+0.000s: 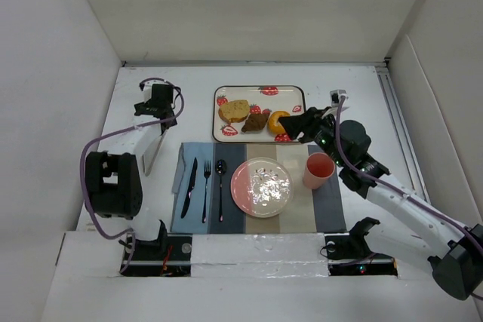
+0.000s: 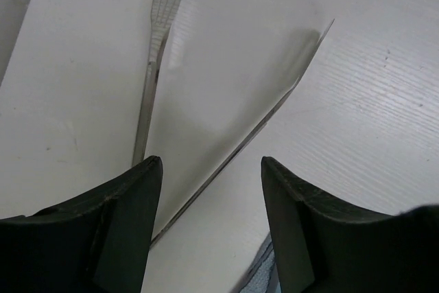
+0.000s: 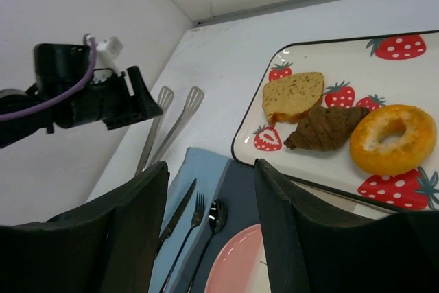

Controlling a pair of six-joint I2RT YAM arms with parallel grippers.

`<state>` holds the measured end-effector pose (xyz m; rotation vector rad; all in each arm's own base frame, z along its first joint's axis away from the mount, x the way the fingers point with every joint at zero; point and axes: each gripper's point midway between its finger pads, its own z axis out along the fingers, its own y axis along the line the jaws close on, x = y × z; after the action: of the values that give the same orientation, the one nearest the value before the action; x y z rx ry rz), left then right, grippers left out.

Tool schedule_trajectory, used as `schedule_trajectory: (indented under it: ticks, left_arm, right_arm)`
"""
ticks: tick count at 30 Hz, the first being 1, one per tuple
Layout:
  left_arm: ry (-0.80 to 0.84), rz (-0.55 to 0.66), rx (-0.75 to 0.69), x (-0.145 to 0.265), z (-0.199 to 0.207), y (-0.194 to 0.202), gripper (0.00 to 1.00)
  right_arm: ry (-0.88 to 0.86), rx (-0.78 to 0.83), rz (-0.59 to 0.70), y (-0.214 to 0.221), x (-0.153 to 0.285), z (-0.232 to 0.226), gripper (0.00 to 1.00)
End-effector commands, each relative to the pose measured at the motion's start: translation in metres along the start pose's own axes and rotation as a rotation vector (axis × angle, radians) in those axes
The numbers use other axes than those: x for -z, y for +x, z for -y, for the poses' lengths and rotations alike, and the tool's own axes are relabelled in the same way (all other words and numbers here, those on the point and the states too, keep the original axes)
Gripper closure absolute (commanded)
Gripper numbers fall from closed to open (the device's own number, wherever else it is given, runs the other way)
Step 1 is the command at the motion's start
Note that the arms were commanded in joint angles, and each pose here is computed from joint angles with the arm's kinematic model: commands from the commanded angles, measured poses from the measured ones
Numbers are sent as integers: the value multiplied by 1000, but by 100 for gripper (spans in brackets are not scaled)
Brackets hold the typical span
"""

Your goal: Place the bread

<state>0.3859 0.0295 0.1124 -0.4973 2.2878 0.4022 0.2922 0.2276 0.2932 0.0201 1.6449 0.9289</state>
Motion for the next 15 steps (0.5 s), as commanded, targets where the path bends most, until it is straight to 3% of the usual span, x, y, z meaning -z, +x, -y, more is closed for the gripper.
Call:
schedule_trajectory:
  ticks: [1,6,12,15]
  left_arm:
    - [9,14,-17,-3,4,-12,45]
    - [88,-85,-92,-20,23,15,45]
    - [32,-181,-152,-46,24,43,47]
    - [0,-214,-174,-62,25,55,60]
  right_arm:
    - [-92,5,13,-6,-1,-18,41]
    - [-91,5,5,-4,-4,-17,41]
    - [-97,9,0,-5,-3,-19,40]
    - [-109,7,-4,-5,-4,-22,40]
